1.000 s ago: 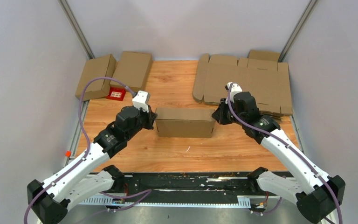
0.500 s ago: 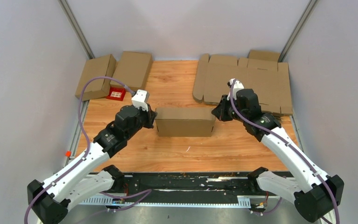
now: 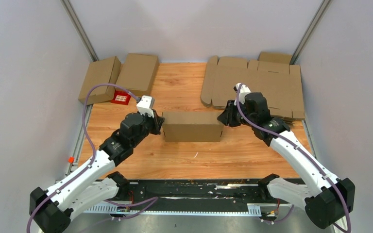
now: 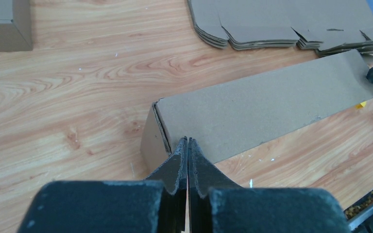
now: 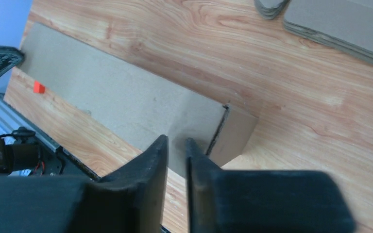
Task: Fold the paper box
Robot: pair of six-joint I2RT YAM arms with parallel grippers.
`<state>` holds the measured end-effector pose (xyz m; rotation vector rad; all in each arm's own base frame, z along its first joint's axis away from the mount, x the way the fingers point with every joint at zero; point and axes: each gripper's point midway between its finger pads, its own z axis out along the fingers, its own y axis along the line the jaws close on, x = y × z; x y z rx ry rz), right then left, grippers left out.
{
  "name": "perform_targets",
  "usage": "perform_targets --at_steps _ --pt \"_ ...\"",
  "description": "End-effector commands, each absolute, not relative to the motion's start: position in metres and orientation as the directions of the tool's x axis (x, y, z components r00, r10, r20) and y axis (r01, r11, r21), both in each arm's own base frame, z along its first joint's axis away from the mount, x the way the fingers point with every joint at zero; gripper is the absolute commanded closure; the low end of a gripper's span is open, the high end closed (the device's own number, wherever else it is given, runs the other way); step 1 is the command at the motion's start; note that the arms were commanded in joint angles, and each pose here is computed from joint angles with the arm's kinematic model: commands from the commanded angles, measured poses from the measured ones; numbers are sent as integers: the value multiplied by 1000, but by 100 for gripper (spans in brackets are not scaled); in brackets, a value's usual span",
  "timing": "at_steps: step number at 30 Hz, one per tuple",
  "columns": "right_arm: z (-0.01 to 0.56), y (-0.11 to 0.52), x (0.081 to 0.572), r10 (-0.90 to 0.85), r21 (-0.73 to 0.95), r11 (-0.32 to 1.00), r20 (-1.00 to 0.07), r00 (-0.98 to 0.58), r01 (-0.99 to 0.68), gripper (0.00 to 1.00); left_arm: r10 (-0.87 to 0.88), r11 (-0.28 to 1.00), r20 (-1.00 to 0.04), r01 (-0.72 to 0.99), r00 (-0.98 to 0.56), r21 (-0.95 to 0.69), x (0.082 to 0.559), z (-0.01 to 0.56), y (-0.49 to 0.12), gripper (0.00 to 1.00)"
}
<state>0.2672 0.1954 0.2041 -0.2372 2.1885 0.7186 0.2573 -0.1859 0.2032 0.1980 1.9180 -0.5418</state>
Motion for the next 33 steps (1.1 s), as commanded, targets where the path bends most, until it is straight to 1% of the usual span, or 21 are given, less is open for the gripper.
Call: perform_targets --at_steps 1,2,3,4,5,6,7,8,9,11,12,14,16,18,20,22,24,26,28,31,33 --pt "234 206 263 6 394 769 -792 -611 -504 65 -55 900 -891 364 -451 -240 252 194 -178 100" --pt "243 208 263 3 388 758 -806 -592 -525 56 -38 899 -899 377 -437 -221 251 204 -177 100" --pt "248 208 263 6 386 752 -815 -579 -535 50 -23 899 -906 388 -423 -204 251 214 -175 98" --pt "252 208 263 12 385 749 -822 -569 -540 46 -16 899 -914 395 -406 -191 250 226 -174 94" --pt "253 208 262 19 388 749 -823 -568 -537 43 -4 897 -920 405 -391 -177 250 237 -173 84" --pt "255 208 262 26 389 749 -826 -563 -536 41 12 890 -927 428 -375 -161 249 248 -174 70" --pt "255 207 261 32 392 749 -826 -562 -534 40 33 875 -933 461 -358 -146 247 258 -177 52" --pt "253 206 260 34 391 751 -827 -561 -531 37 56 859 -937 496 -344 -130 245 265 -181 40" --pt "252 204 259 35 387 754 -830 -556 -530 33 78 837 -943 535 -324 -114 244 271 -187 31" --pt "251 197 257 33 362 773 -843 -537 -522 24 118 786 -949 611 -294 -91 245 278 -202 5" --pt "252 192 257 39 350 784 -852 -522 -513 19 139 766 -945 636 -297 -87 249 279 -211 1" --pt "260 186 255 62 336 794 -874 -483 -507 9 179 726 -936 683 -304 -83 258 289 -230 0" --pt "275 182 248 97 335 785 -897 -432 -520 6 255 666 -915 742 -314 -69 264 286 -253 0" --pt "287 178 242 124 336 780 -910 -396 -529 5 364 560 -882 827 -300 -50 262 275 -281 0" --pt "296 175 234 144 339 773 -917 -373 -536 5 460 451 -856 892 -235 -3 256 271 -302 0" --pt "302 171 227 154 338 768 -922 -354 -545 5 558 375 -813 925 -169 65 258 262 -311 0" --pt "311 166 220 162 327 770 -930 -329 -548 6 636 355 -754 930 -164 97 269 251 -312 0" --pt "317 155 218 170 302 797 -943 -286 -523 6 694 356 -694 929 -191 101 277 241 -312 0" --pt "317 142 218 180 286 830 -950 -255 -478 5 732 314 -653 947 -193 72 274 228 -316 0" --pt "315 138 217 191 286 838 -952 -240 -465 4 788 232 -599 970 -143 73 265 210 -322 0" --pt "312 139 217 189 289 836 -950 -249 -467 4 815 226 -563 969 -133 98 268 200 -321 0"
